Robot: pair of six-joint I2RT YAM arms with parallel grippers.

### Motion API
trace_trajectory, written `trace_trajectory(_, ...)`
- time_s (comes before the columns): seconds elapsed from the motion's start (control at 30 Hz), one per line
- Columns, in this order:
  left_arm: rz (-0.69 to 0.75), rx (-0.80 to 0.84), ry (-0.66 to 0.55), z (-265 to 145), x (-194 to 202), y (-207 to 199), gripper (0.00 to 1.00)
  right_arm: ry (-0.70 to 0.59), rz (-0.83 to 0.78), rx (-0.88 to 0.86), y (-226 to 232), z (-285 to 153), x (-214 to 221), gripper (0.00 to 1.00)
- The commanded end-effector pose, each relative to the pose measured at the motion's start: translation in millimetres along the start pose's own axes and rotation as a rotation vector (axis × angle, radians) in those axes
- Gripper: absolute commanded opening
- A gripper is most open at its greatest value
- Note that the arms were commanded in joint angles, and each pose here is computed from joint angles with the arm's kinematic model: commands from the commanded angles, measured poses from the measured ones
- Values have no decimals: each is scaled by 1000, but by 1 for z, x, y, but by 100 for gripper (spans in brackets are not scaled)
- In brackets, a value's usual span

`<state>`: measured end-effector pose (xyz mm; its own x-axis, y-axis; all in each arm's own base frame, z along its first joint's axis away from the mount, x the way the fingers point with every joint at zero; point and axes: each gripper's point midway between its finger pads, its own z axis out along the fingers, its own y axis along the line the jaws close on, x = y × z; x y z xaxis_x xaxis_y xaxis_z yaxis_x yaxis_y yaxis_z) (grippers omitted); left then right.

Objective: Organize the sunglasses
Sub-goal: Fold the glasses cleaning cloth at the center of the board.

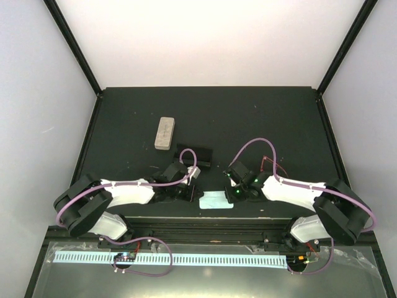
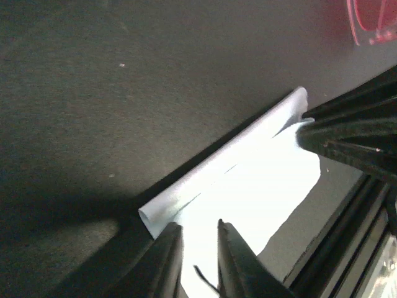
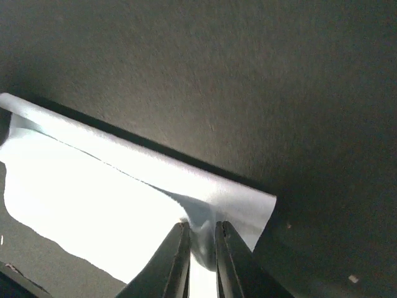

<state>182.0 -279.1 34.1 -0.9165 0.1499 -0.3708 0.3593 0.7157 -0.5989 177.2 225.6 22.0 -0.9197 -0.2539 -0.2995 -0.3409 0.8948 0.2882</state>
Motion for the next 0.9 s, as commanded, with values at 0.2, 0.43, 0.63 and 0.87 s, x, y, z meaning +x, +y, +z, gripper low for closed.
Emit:
trace_trajectory(0.2, 17, 231, 65, -3, 19, -31, 35, 41, -12, -212, 27, -13, 26, 31)
trace_trajectory(0.43, 32, 229, 31, -18, 21, -33, 36, 36, 19, -203, 19, -17, 35, 36)
trace_trajectory(0.63, 73, 257, -30, -32, 8, -46, 36, -33, 24, -154, 18, -24, 14, 34)
trace_trajectory(0.87, 33, 231, 11, -11, 4, -44, 27, -41, 26, -157, 27, -19, 2, 28)
